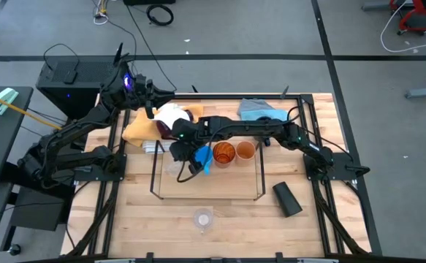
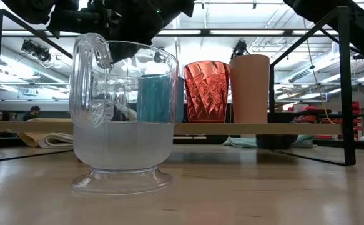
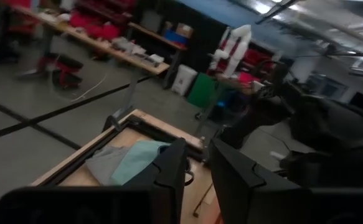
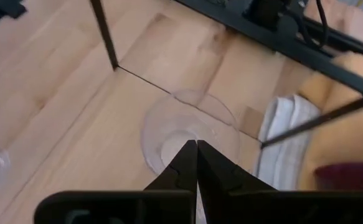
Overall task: Stack small to large cups/mugs on shelf
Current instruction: Put the top transparent mug on the shelf
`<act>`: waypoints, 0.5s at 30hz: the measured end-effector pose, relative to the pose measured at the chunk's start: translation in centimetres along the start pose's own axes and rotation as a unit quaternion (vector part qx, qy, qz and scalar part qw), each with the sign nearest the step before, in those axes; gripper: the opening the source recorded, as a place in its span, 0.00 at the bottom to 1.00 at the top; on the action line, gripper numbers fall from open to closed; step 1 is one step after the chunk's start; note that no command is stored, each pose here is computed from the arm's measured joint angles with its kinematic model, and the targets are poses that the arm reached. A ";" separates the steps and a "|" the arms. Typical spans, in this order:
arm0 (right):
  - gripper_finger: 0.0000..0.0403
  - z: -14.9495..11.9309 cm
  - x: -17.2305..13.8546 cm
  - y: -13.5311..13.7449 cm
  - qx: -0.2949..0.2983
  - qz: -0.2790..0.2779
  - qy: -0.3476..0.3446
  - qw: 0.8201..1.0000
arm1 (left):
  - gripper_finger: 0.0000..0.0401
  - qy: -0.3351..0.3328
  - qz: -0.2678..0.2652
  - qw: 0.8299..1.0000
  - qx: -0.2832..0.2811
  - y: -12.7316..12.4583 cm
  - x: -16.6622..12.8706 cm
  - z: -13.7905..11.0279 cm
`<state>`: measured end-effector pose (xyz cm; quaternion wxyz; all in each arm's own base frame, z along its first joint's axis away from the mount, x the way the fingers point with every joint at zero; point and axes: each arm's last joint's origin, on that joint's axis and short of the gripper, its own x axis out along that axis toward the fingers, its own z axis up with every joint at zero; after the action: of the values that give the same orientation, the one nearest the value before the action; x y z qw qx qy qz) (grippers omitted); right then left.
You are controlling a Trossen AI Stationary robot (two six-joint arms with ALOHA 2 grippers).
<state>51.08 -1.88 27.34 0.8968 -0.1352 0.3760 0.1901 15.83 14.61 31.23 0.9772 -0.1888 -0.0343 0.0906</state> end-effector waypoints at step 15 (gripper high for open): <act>0.03 -1.8 -15.0 -4.3 0.107 -0.101 0.057 0.987 | 0.20 0.013 -0.181 0.983 0.026 -4.5 0.2 0.2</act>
<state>42.14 -10.00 37.42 0.8976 -0.0863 0.4294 0.0495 16.72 10.61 33.14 0.9824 -0.1553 -0.0529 -0.0892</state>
